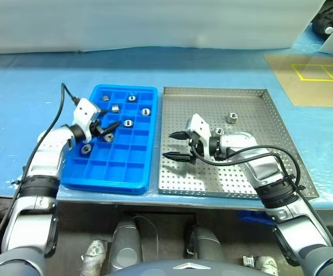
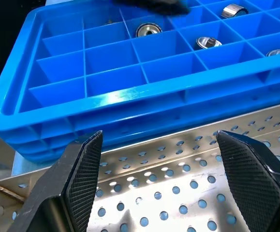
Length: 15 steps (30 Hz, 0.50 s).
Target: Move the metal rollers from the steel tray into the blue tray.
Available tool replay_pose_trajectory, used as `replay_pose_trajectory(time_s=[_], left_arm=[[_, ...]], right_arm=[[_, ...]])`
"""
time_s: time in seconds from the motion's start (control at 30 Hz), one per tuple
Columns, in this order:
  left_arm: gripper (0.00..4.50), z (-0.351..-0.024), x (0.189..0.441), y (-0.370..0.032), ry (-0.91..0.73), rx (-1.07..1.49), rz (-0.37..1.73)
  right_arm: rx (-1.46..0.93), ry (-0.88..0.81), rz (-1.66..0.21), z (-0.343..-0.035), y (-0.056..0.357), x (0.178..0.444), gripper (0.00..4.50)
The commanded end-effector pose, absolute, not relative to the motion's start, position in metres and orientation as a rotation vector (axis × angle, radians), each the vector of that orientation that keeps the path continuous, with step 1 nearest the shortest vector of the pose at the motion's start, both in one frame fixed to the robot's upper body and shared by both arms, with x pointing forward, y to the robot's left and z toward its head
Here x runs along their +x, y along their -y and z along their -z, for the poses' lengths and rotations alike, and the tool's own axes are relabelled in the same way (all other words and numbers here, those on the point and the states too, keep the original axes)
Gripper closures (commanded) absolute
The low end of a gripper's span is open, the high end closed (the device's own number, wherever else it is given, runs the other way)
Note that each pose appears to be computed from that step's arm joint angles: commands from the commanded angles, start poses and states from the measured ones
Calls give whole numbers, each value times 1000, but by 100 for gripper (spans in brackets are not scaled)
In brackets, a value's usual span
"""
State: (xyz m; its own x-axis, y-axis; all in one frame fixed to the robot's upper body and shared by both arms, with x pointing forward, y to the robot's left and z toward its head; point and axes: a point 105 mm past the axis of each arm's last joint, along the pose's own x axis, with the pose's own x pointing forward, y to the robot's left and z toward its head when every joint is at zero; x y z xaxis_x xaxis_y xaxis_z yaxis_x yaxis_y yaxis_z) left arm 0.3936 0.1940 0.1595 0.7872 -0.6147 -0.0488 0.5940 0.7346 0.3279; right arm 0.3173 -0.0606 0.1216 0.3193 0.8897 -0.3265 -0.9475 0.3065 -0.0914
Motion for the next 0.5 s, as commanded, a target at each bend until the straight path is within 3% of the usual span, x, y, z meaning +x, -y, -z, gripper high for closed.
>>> replay_pose_trajectory(time_s=[0.03, 0.2, 0.37, 0.5], left_arm=[[114, -193, 401, -173, 199, 346, 719], [114, -230, 422, -120, 313, 298, 818], [114, -222, 438, -65, 253, 308, 910], [114, -209, 431, -21, 206, 308, 1041]], right_arm=[[-294, -177, -1174, -138, 73, 319, 63], [-270, -145, -1056, -148, 91, 320, 63], [-263, -116, -908, -159, 118, 315, 63], [-255, -118, -786, -163, 140, 304, 63]])
